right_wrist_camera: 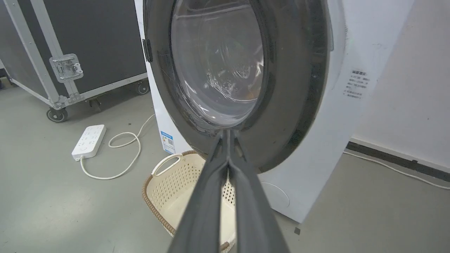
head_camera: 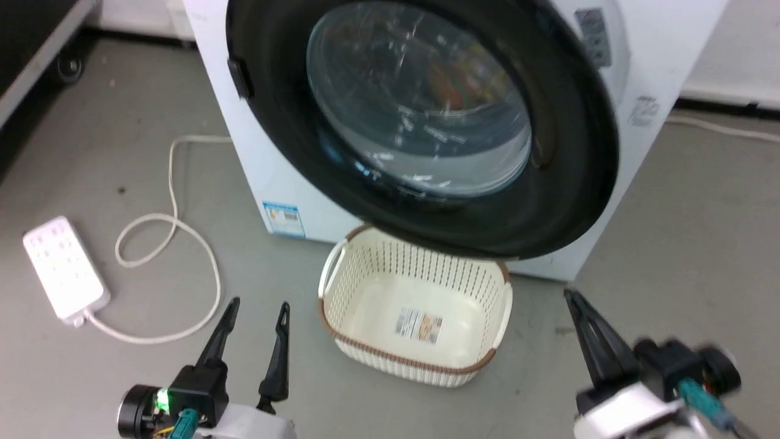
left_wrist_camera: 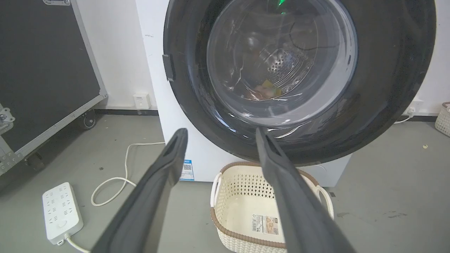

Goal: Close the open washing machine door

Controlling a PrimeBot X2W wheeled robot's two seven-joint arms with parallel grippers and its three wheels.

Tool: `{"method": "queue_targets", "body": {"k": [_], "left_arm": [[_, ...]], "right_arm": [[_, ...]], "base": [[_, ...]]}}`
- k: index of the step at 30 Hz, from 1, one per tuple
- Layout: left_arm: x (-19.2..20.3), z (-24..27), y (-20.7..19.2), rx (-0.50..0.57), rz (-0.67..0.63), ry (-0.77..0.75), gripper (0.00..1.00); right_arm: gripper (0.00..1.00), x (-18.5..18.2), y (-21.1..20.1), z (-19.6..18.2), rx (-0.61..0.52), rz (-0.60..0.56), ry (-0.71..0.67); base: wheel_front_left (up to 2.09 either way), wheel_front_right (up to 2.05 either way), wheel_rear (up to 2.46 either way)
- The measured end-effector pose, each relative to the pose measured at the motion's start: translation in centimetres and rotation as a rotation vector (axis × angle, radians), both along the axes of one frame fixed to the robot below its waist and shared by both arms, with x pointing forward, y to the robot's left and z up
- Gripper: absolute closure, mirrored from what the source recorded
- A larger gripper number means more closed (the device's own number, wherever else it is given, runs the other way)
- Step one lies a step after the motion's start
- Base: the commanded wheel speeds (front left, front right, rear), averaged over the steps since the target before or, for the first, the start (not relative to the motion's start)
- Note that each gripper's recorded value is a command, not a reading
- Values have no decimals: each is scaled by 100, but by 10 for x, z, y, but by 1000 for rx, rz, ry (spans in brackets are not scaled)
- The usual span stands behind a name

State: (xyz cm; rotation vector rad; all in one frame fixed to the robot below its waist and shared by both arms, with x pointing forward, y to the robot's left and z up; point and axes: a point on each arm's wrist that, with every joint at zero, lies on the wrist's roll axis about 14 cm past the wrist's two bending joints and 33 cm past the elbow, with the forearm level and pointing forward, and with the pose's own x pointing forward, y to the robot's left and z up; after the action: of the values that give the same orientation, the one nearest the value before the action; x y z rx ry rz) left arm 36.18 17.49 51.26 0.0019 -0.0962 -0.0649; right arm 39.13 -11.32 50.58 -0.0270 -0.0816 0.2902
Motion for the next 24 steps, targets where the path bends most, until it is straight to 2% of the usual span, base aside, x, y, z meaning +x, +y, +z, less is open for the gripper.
{"method": "queue_targets", "body": {"k": [4,7,14,24], "left_arm": [[12,-6,0,-15,12,17,0],[23,-9,2,-11,20,23,0],[38,-24,9,-9,50,63,0],[46,-48,18,7,90,128,0]], "right_arm": [[100,28,17,6,-56,104,-34],[100,55,15,6,-100,145,-46],[100,120,-2,-9,-151,169,-6],[100,199,-9,-11,-126,156,4]], "base": [[0,0,0],[0,0,0],[0,0,0],[0,0,0]]}}
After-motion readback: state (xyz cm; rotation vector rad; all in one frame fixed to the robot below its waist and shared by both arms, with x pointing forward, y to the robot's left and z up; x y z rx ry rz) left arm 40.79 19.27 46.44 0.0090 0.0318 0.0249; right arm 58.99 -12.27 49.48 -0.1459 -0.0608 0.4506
